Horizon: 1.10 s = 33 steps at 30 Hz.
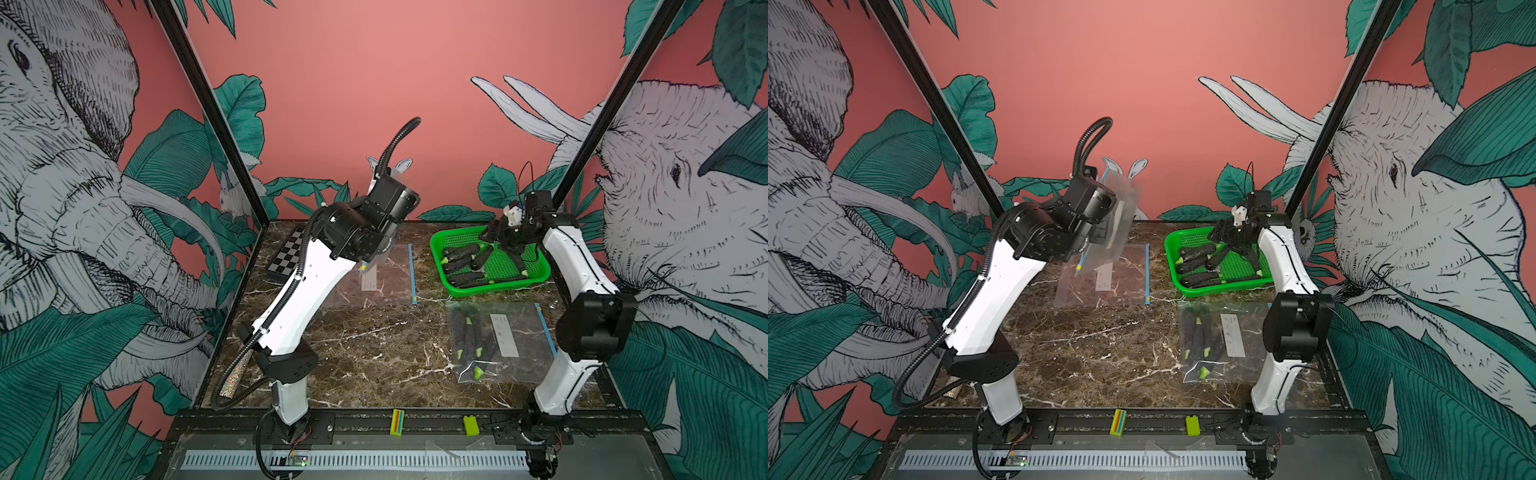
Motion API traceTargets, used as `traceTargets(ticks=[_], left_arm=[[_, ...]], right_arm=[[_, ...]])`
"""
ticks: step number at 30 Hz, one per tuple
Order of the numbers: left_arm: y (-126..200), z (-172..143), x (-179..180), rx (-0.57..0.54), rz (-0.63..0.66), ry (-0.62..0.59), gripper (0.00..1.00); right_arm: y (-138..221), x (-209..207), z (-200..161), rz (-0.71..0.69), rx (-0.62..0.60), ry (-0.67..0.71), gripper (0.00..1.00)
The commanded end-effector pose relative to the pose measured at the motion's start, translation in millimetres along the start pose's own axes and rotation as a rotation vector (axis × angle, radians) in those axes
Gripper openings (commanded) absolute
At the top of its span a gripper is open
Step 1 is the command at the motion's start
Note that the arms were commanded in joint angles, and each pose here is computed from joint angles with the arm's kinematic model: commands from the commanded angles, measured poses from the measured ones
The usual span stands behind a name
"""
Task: Place the eggplant in a zip-top bag and seal the zipper
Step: Pick up the eggplant from the basket.
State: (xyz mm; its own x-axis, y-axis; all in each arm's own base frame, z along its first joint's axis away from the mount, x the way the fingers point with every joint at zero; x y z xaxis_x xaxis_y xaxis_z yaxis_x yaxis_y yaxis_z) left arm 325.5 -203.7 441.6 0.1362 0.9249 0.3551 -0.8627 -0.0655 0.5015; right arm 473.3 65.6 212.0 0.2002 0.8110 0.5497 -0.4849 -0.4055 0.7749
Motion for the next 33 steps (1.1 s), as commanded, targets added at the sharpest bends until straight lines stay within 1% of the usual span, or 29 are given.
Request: traceTargets(ticks=[1, 4, 7, 13, 16, 20, 24, 26, 29, 33], left_arm=[[17.1, -19.3, 37.6, 0.051, 0.124, -0.1, 0.0], [8.7, -30.2, 26.1, 0.103, 0.096, -0.122, 0.0], [-5.8, -40.7, -2.1, 0.15, 0.008, -0.121, 0.0], [-30.9, -58.5, -57.3, 0.21, -0.158, -0.071, 0.0], [-40.0, -67.4, -85.7, 0.235, -0.245, -0.041, 0.0], [-49.6, -77.9, -111.7, 0.259, -0.325, 0.005, 0.0], [-58.5, -88.2, -130.3, 0.285, -0.372, 0.039, 0.0], [-60.2, -88.6, -137.2, 0.277, -0.397, 0.058, 0.0], [-61.4, -89.0, -141.8, 0.277, -0.414, 0.073, 0.0], [-64.0, -89.6, -146.1, 0.285, -0.421, 0.064, 0.0]], right_arm=[[-14.8, -0.4, 21.7, 0.0, -0.041, -0.021, 0.78], [-38.2, -11.4, 24.8, -0.018, -0.017, -0.055, 0.78], [-53.3, -26.1, 27.5, -0.068, -0.024, -0.07, 0.78], [-75.5, -49.0, 25.3, -0.143, 0.0, -0.079, 0.72], [-85.5, -59.1, 24.3, -0.173, 0.013, -0.084, 0.7], [-98.1, -67.5, 23.2, -0.193, 0.032, -0.092, 0.69], [-107.9, -74.6, 24.3, -0.213, 0.039, -0.101, 0.67], [-113.0, -78.3, 23.5, -0.222, 0.045, -0.112, 0.64], [-121.9, -83.3, 21.4, -0.225, 0.056, -0.123, 0.61], [-134.0, -89.7, 17.6, -0.222, 0.066, -0.143, 0.61]])
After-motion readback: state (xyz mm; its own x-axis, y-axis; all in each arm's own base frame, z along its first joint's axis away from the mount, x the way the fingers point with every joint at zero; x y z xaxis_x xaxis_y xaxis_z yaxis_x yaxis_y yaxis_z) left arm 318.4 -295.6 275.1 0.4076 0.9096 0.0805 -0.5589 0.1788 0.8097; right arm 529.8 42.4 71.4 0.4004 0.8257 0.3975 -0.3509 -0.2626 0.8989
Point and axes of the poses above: each gripper's point midway between its finger pads, its own y axis back along the fingers, its own x axis along the line the jaws close on, z = x × y, the point moved 1 cm from there along y, back along the fingers, and after that the axes turned 10 degrees about -y, right-handed, at the moved point
